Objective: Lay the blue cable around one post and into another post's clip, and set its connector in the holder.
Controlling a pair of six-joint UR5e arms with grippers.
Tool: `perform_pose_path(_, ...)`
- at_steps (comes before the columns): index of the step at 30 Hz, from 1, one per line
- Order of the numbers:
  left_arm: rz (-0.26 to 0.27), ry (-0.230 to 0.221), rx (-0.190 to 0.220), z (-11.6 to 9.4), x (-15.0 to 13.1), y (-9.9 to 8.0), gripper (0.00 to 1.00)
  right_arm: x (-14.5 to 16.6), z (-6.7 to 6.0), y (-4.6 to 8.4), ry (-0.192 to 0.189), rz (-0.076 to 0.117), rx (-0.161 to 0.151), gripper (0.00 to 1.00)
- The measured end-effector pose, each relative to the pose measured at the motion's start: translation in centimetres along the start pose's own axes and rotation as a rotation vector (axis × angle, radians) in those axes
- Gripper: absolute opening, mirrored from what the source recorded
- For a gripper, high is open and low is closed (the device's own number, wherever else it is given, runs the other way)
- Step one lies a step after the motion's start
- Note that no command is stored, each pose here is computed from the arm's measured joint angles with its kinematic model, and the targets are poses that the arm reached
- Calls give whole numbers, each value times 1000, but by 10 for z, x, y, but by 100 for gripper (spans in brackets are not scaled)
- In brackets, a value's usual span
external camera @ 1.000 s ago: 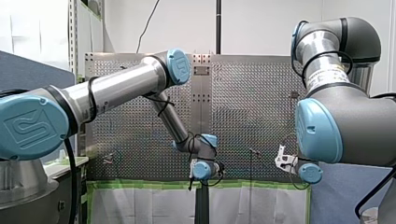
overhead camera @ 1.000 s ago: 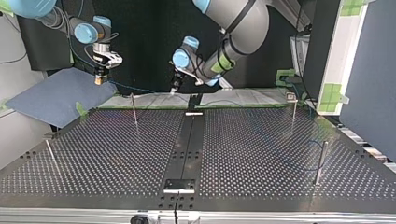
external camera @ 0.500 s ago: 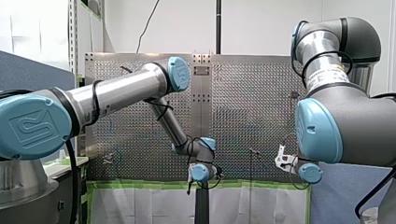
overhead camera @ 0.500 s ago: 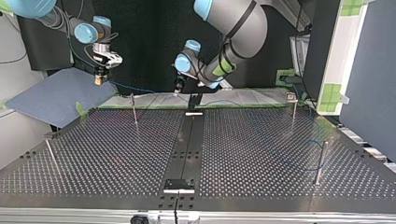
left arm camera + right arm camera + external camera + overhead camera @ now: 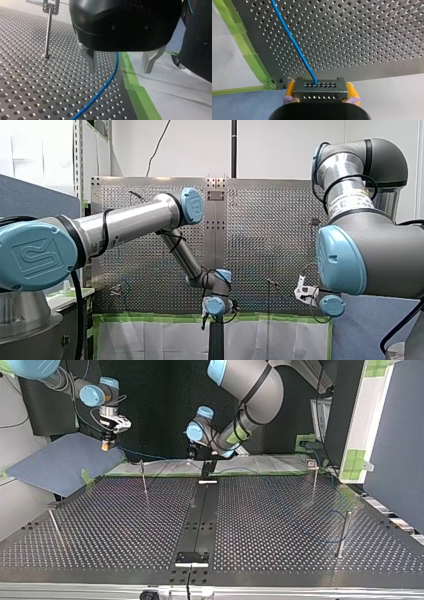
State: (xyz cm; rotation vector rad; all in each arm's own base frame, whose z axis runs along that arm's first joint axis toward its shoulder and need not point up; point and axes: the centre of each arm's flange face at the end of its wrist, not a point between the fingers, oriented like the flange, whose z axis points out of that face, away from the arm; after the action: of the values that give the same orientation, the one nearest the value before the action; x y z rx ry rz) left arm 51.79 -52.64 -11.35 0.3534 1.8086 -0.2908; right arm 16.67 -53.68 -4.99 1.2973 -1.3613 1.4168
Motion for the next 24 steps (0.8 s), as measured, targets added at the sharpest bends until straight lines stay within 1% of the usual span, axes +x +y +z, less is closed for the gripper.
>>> perform_pose_path(7, -4, -11, -5, 3, -4, 1, 91, 0, 0, 1, -2, 0, -1, 0)
perform_pose_path(18, -9, -56, -59, 9, -9, 8, 91, -1, -1, 0, -14, -6, -3, 0)
perform_pose_path(24, -10, -70, -67, 10, -11, 7, 91, -2, -2, 0, -15, -6, -3, 0)
